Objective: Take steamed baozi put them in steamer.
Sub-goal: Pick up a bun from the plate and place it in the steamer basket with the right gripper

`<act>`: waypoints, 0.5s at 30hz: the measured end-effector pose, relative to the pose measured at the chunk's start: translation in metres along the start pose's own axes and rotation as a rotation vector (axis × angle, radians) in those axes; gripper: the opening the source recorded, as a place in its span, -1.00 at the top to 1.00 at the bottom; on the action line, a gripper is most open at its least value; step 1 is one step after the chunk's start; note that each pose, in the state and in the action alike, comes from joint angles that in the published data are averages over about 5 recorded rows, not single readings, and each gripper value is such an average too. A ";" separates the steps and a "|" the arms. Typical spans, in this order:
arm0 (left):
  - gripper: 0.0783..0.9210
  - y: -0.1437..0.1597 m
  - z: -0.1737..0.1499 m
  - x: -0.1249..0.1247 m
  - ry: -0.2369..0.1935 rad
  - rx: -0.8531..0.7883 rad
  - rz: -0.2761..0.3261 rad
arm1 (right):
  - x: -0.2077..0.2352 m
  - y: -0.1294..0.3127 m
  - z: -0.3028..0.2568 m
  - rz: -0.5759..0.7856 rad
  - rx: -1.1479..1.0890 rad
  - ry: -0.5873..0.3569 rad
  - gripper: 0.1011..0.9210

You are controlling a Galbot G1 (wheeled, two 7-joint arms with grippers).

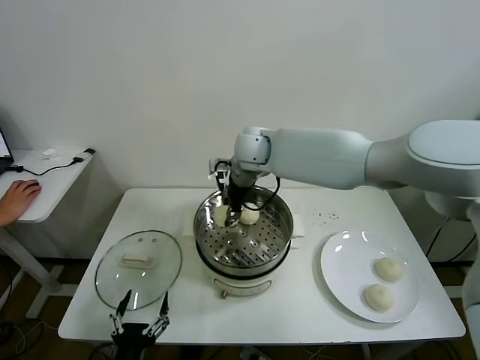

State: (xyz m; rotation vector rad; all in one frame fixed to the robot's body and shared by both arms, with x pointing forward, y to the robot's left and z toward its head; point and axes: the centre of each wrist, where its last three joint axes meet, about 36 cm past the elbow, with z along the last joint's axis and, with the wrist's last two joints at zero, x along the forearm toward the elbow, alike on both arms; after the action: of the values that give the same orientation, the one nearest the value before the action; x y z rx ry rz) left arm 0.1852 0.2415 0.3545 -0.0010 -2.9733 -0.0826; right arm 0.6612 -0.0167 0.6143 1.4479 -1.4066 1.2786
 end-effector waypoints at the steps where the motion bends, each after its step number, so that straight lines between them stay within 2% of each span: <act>1: -0.77 0.000 0.000 0.000 -0.001 0.000 -0.001 | -0.004 0.001 -0.001 -0.003 0.002 0.002 -0.14; 9: -0.77 0.001 0.000 -0.002 -0.004 0.000 -0.004 | -0.031 0.006 -0.001 -0.019 0.000 0.021 -0.20; 15: -0.77 -0.001 -0.001 -0.004 -0.004 0.007 -0.007 | -0.038 0.008 0.000 -0.021 -0.005 0.022 -0.55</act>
State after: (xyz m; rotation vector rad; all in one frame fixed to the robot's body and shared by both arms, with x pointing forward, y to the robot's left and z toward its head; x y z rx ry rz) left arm 0.1888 0.2405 0.3548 0.0094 -2.9779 -0.0729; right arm 0.6565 -0.0082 0.5768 1.4371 -1.3755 1.2735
